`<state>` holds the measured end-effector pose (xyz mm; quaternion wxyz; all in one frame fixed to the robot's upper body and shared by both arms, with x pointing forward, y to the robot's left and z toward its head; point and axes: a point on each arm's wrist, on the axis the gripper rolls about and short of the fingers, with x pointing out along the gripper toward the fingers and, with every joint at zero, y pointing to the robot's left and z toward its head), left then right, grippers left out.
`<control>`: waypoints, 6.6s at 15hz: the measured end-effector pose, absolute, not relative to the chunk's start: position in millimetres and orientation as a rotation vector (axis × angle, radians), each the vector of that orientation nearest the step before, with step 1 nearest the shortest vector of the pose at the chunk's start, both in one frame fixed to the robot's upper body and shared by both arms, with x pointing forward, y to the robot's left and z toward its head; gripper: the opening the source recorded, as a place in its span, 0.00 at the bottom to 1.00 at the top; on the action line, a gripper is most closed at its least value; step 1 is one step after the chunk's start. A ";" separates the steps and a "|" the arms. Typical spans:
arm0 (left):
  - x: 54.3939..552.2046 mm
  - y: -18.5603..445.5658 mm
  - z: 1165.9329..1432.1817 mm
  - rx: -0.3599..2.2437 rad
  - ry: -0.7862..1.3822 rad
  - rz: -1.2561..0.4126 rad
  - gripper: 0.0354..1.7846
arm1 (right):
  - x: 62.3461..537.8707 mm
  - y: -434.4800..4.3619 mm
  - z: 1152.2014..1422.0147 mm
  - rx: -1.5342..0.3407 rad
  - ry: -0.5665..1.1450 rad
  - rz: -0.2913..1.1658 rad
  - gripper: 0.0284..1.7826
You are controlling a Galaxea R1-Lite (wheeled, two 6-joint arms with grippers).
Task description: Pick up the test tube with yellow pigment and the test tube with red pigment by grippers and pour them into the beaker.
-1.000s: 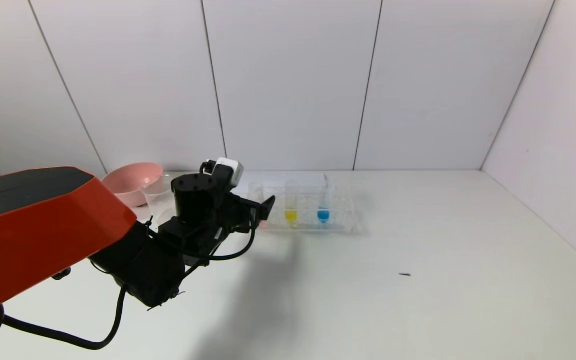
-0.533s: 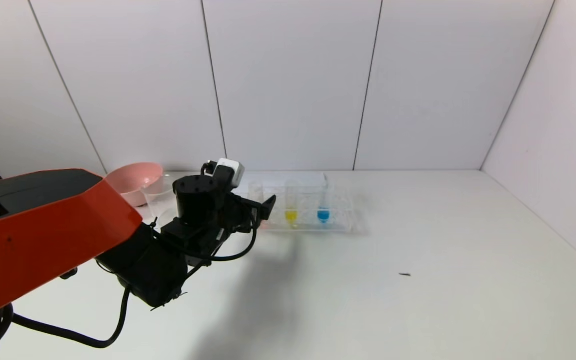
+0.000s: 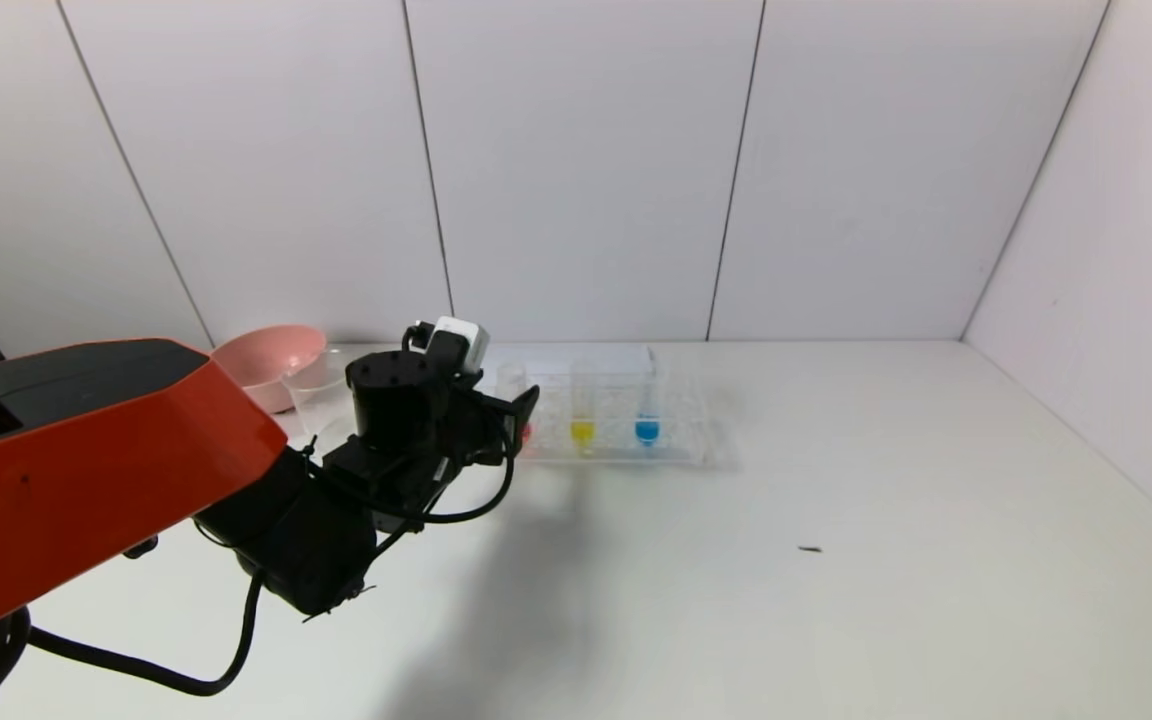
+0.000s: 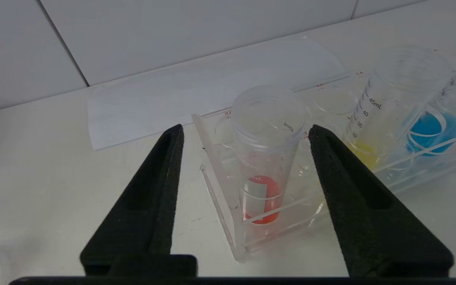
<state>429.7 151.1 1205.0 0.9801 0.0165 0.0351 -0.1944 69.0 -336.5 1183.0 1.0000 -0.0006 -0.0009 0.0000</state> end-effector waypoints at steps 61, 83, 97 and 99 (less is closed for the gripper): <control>385.8 210.3 1342.8 0.094 -0.002 -0.299 0.23 | 69.0 -336.5 1183.0 -0.001 -0.002 0.000 0.95; 407.7 290.6 1354.8 0.076 0.044 -0.084 0.23 | 69.0 -336.5 1183.0 -0.001 -0.002 0.000 0.95; 411.4 320.6 1351.4 0.056 0.056 -0.050 0.23 | 69.0 -336.5 1183.0 -0.001 -0.002 0.000 0.95; 411.1 326.1 1350.9 0.056 0.058 -0.037 0.23 | 69.0 -336.5 1183.0 -0.001 -0.002 0.000 0.95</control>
